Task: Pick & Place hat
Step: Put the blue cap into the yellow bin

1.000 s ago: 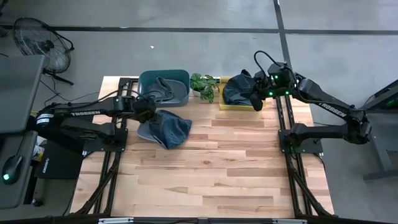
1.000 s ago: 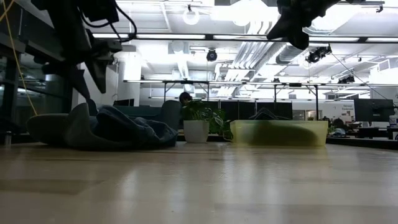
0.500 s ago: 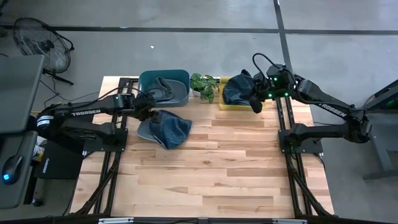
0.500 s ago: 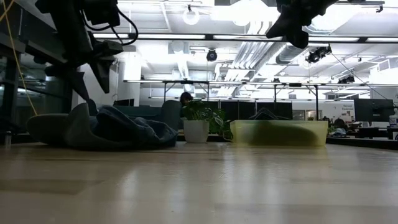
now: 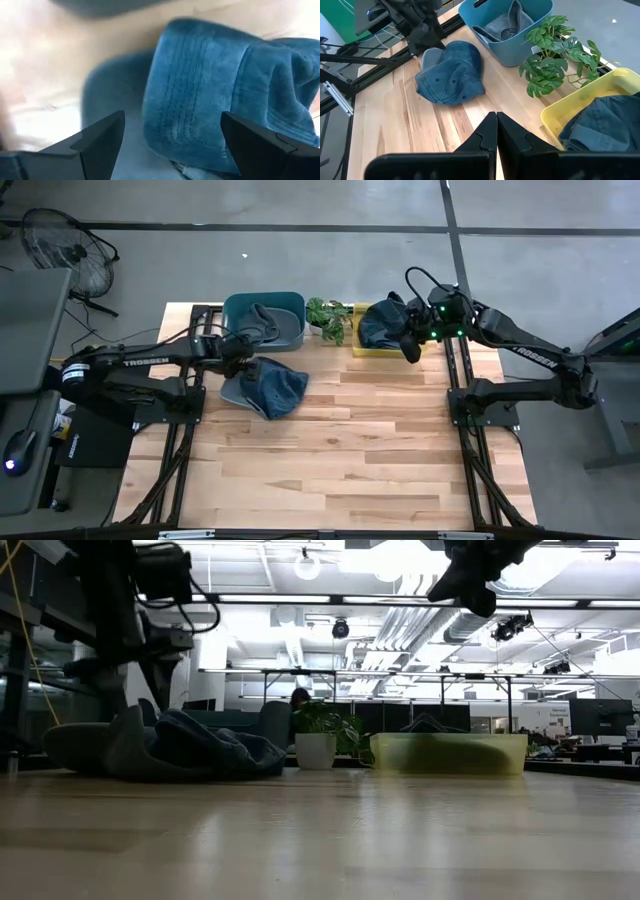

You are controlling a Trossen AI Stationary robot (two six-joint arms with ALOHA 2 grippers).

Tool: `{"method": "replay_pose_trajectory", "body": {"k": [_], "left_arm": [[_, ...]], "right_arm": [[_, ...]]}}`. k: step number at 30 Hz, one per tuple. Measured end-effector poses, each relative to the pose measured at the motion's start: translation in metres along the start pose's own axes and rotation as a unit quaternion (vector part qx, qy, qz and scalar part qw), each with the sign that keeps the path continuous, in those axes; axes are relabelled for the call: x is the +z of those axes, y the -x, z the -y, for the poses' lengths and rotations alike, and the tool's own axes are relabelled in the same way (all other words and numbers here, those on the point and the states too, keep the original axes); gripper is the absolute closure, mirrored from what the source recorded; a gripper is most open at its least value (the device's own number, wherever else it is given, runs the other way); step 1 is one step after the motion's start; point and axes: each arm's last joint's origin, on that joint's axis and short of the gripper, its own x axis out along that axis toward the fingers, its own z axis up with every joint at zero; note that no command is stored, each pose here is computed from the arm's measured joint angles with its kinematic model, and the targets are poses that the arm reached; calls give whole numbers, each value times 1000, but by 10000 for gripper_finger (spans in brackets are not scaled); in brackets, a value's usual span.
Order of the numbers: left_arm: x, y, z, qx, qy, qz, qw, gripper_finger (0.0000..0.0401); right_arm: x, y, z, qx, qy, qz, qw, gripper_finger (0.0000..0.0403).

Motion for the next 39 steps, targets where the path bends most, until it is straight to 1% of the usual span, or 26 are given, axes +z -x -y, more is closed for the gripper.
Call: {"method": "replay_pose_trajectory", "body": {"k": [4, 6, 9, 15, 20, 29, 37, 39], "left_arm": [[-5, -15, -12, 8, 38, -17, 999, 77], [-3, -17, -15, -1, 47, -13, 999, 77], [2, -19, -17, -16, 42, -14, 999, 77], [14, -19, -19, -62, 29, -17, 997, 77], [19, -20, -26, -57, 32, -24, 998, 77], [29, -21, -37, -103, 24, -50, 993, 77], [24, -43, -55, -150, 48, -65, 985, 77], [23, -47, -58, -169, 50, -64, 982, 77]], "right_arm": [[-1, -1, -3, 8, 5, -4, 1000, 402], [-1, -1, -5, 10, 6, -5, 1000, 402], [-2, -2, -6, 13, 8, -6, 1000, 402], [-2, -2, -6, 13, 8, -7, 1000, 402], [-2, -2, -6, 13, 8, -7, 1000, 402], [-2, -2, -6, 13, 8, -7, 1000, 402], [-2, -2, -6, 13, 8, -7, 1000, 402], [-2, -2, -6, 13, 8, -7, 1000, 402]]}}
